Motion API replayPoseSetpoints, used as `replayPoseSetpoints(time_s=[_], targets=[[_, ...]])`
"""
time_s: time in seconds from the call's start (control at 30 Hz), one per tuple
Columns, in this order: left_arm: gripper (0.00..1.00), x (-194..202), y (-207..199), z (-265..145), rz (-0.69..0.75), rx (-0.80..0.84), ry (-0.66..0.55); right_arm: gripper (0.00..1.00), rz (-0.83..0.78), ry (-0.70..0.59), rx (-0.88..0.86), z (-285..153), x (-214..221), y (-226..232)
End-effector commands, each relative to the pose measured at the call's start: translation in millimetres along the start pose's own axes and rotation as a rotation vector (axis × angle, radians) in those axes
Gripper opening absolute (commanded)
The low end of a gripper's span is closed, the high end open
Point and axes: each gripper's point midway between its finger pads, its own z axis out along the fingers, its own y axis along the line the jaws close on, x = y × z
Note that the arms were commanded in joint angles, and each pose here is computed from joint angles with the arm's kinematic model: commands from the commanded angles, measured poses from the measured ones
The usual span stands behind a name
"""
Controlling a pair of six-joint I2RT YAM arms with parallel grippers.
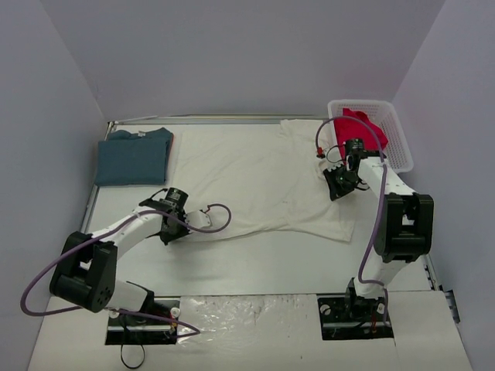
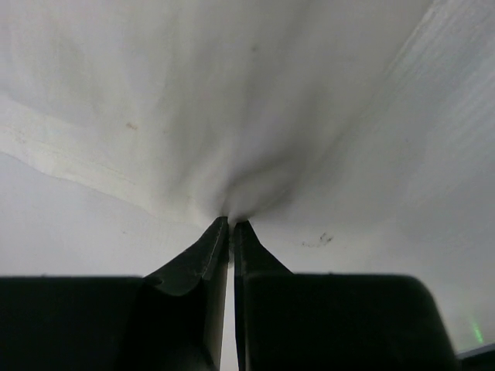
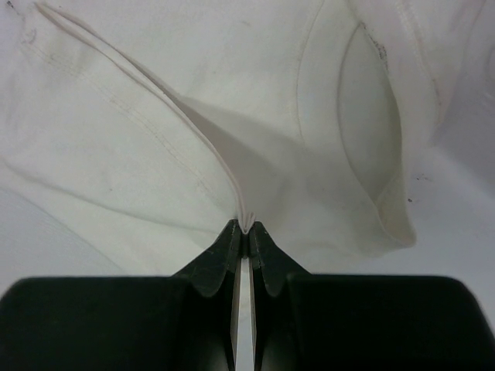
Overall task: Fold and stack the t-shirts
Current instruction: Flatten out the tshirt
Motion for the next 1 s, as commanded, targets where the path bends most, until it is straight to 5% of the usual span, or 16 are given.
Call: replayPoseSetpoints(time_s=[0.0,0.2,0.43,0.77,0.97], targets=[[0.02,-14.5,14.0,-37.3,-0.041,-0.017,-0.079,0.00,-0.006,-0.046,0.028,-26.2,-6.1,1.2],[0.02,-32.8,66.7,-150.9,-0.216,-0.237,-0.315,0.00,-0.040,-0.219,0.132,-97.3,-36.3,2.4],[0.02,-32.7,83.2,-260.7,-0.328,-0.387,-0.514,0.00,-0.099,-0.405,0.153,-187.5,-50.4,33.7],[0.02,-31.5,83.6,-327.6,-0.387,-0.564,-0.654,0.00,-0.142,-0.684,0.241,-308.2,-62.7,71.3],[0.02,-39.4,77.6,-326.0,-0.426,-0.467,-0.655,0.00,-0.142,-0.778,0.225,-341.7,-74.5,84.7]])
